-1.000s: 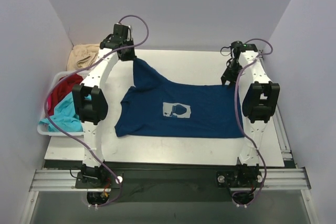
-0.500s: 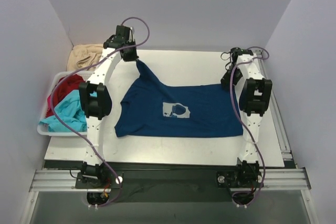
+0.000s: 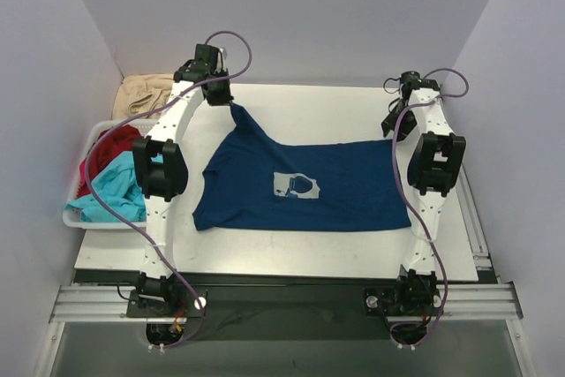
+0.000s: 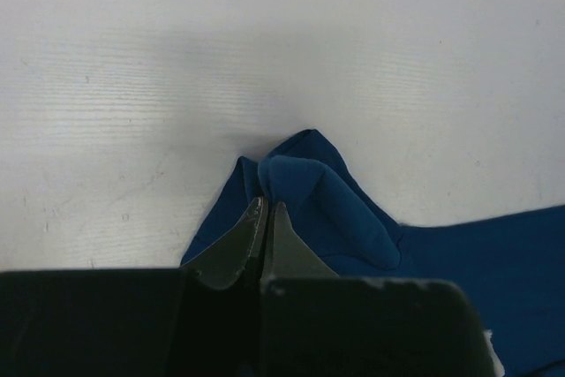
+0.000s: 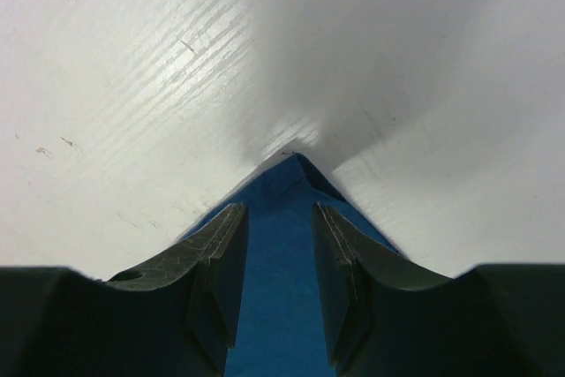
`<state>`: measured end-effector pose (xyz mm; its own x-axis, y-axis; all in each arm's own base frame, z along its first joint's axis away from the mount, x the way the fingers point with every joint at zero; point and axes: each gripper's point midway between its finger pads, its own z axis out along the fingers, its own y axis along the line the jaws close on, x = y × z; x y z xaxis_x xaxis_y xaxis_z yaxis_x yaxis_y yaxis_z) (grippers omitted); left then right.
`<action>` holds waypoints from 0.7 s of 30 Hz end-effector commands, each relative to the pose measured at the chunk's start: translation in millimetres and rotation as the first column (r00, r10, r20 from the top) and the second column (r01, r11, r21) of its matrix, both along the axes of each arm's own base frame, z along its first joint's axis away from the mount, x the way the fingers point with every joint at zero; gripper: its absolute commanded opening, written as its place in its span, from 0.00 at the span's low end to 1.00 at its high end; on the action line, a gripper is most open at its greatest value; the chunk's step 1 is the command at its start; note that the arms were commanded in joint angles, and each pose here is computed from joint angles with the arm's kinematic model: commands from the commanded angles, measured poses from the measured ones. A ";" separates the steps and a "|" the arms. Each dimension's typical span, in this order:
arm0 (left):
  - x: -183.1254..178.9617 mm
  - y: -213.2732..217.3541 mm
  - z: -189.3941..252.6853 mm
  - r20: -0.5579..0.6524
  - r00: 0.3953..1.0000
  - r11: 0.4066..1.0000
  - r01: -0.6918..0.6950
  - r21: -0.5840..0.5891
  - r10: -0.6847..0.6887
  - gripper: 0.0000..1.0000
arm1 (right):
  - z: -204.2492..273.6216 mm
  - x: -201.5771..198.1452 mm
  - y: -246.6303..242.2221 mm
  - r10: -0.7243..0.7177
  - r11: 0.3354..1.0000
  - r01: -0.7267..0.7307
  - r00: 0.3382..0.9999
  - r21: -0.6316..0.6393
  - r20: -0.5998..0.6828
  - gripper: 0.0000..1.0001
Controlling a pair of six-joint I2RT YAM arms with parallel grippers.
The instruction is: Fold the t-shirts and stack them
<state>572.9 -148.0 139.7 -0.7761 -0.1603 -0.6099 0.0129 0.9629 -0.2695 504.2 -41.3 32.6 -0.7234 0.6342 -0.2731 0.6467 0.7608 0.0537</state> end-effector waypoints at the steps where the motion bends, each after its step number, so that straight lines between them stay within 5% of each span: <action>1: 0.4 1.8 1.2 -0.003 1.000 1.000 0.001 -0.018 -0.001 0.00 | 12.7 4.8 -14.7 -0.010 0.999 0.011 1.000 -0.045 0.020 0.36; 21: -6.3 4.7 -4.3 -0.026 1.000 1.000 -0.006 -0.012 0.006 0.00 | -19.3 -12.2 -0.1 0.008 0.999 -0.005 0.998 0.039 -0.066 0.37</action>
<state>565.2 -147.3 124.4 -0.8034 -0.1579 -0.5741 0.0020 0.9635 -0.2678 513.2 -46.4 13.4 -0.7238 0.6398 -0.2586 0.6468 0.7596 0.0690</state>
